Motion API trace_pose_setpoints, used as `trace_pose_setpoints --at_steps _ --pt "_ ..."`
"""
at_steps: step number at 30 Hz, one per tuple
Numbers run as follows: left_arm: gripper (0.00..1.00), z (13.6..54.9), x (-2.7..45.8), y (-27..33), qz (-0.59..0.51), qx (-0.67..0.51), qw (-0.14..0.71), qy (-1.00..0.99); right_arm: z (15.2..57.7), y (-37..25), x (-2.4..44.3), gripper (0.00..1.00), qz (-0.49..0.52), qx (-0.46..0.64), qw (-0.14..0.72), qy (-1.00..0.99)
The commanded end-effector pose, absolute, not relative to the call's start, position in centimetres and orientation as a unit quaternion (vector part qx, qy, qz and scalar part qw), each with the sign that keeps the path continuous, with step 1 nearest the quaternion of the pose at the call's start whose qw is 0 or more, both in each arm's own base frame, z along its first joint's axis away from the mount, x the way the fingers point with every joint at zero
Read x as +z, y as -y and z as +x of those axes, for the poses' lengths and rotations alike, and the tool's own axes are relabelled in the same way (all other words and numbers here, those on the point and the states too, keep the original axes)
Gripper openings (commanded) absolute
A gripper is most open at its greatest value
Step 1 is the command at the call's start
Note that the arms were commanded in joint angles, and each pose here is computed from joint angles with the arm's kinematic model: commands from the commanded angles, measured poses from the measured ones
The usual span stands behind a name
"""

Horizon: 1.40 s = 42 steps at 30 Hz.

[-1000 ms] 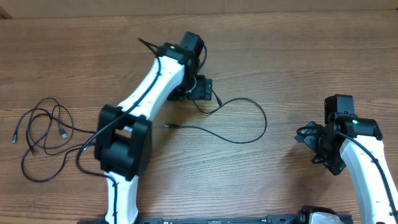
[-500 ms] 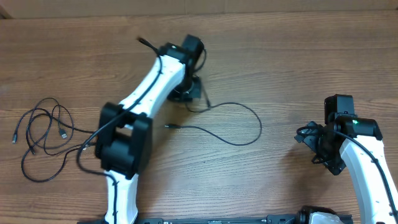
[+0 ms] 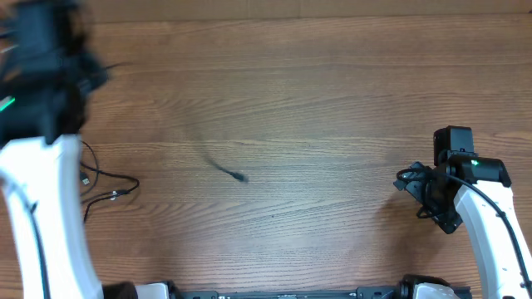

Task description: Untangle cables

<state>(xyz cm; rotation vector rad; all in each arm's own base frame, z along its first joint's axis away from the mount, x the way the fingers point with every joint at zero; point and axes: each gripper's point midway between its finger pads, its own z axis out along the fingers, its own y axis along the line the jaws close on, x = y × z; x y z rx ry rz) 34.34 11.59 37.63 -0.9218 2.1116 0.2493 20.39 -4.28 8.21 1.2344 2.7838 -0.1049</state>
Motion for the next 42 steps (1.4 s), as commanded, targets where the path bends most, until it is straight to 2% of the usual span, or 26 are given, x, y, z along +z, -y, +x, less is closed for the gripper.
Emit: trace_pose_setpoints --at_steps 1,4,21,22,23,24,25,26,32,36,42 --pt "0.04 32.6 37.2 -13.6 -0.420 0.080 0.385 -0.818 21.2 4.6 9.2 1.00 0.403 -0.037 0.071 -0.912" --pt "0.05 31.8 36.2 -14.2 -0.431 0.082 0.362 -0.823 21.2 4.6 9.2 1.00 0.403 -0.037 0.071 -0.912" --pt "0.07 33.0 30.9 -15.2 -0.427 0.118 0.267 -0.856 21.2 4.6 9.2 1.00 0.403 -0.037 0.070 -0.912" --pt "0.21 33.1 30.6 -15.1 -0.426 0.117 0.261 -0.858 21.2 4.6 9.2 1.00 0.403 -0.037 0.070 -0.912" --pt "0.43 33.3 30.2 -15.1 -0.426 0.116 0.255 -0.860 21.2 4.6 9.2 1.00 0.403 -0.037 0.071 -0.912" --pt "0.70 33.4 29.9 -14.9 -0.424 0.110 0.250 -0.863 21.2 4.6 9.2 1.00 0.403 -0.037 0.071 -0.912" --pt "0.85 33.7 29.4 -14.6 -0.422 0.101 0.242 -0.868 21.2 4.6 9.2 1.00 0.403 -0.037 0.071 -0.912" --pt "0.92 33.8 29.0 -14.2 -0.421 0.091 0.234 -0.872 21.2 4.6 9.2 1.00 0.403 -0.036 0.071 -0.912" --pt "0.93 36.4 25.8 -9.3 -0.324 -0.016 0.179 -0.929 21.2 4.6 9.2 1.00 0.403 -0.036 0.070 -0.912" --pt "0.93 37.6 24.1 -6.1 -0.256 -0.041 0.151 -0.954 21.1 4.6 9.2 1.00 0.403 -0.035 0.069 -0.912" --pt "0.93 38.6 20.0 0.8 -0.095 -0.038 0.085 -0.991 21.1 4.6 9.2 1.00 0.403 -0.035 0.069 -0.912"
